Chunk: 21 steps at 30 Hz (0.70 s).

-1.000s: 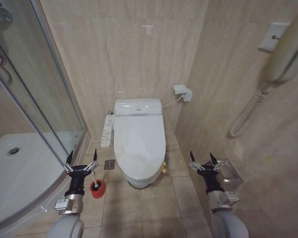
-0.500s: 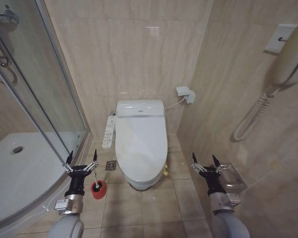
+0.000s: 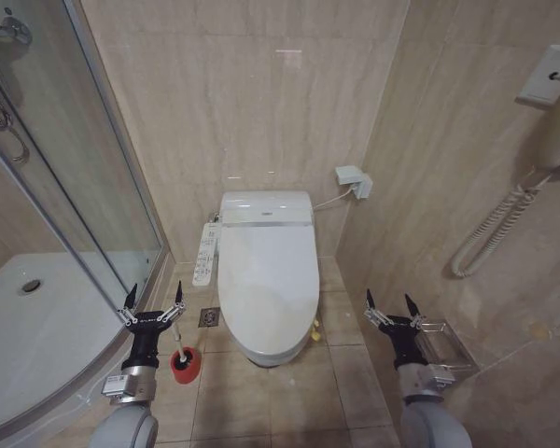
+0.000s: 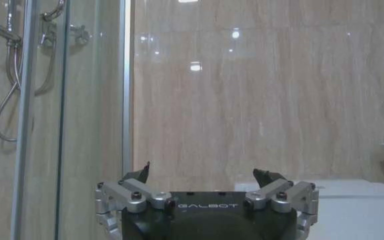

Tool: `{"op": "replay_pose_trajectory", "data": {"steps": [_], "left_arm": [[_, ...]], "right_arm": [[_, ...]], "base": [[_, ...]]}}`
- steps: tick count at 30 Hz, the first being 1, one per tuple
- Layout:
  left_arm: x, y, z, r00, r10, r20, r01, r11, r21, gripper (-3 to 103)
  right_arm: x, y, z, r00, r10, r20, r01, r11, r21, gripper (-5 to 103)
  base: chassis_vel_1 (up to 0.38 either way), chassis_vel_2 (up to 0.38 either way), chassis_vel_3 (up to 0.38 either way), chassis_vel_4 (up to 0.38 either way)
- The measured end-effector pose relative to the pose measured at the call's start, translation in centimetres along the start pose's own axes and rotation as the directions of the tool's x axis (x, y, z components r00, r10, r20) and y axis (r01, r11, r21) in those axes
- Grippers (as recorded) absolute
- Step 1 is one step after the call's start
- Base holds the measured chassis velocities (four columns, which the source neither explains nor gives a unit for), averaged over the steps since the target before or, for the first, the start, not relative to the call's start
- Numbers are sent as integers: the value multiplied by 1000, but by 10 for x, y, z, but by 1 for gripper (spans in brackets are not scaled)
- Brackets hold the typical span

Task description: Open the toilet lid, clean the toilet bowl with a toilet brush, close the toilet lid, and flush.

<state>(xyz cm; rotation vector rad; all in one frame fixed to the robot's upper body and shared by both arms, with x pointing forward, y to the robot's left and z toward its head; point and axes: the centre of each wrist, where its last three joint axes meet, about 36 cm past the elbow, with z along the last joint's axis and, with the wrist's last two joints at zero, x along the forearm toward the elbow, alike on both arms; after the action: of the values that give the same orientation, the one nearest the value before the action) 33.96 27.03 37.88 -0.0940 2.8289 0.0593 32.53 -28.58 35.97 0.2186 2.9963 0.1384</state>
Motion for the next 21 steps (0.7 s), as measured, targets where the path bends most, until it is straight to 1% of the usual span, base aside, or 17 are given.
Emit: {"op": "replay_pose_trajectory", "data": {"steps": [5,10,14,21], "left_arm": [[0,0,0,1000,0,0,0,1000,0,100],[0,0,0,1000,0,1,0,1000,0,100],[0,0,0,1000,0,0,0,1000,0,100],[0,0,0,1000,0,0,0,1000,0,100]], "right_arm": [[0,1,3,1000,0,9,0,1000,-4,100],[1,3,5,1000,-11,11,11,1000,14,100],[3,6,6,1000,-22,3,22,999,30,100],[7,11,8,999,-33,-18,34,999,41,100]], "base": [[-55,50,55,-57],[-83,61,82,-81],[0,0,0,0],[22,-7,-11,9]]}}
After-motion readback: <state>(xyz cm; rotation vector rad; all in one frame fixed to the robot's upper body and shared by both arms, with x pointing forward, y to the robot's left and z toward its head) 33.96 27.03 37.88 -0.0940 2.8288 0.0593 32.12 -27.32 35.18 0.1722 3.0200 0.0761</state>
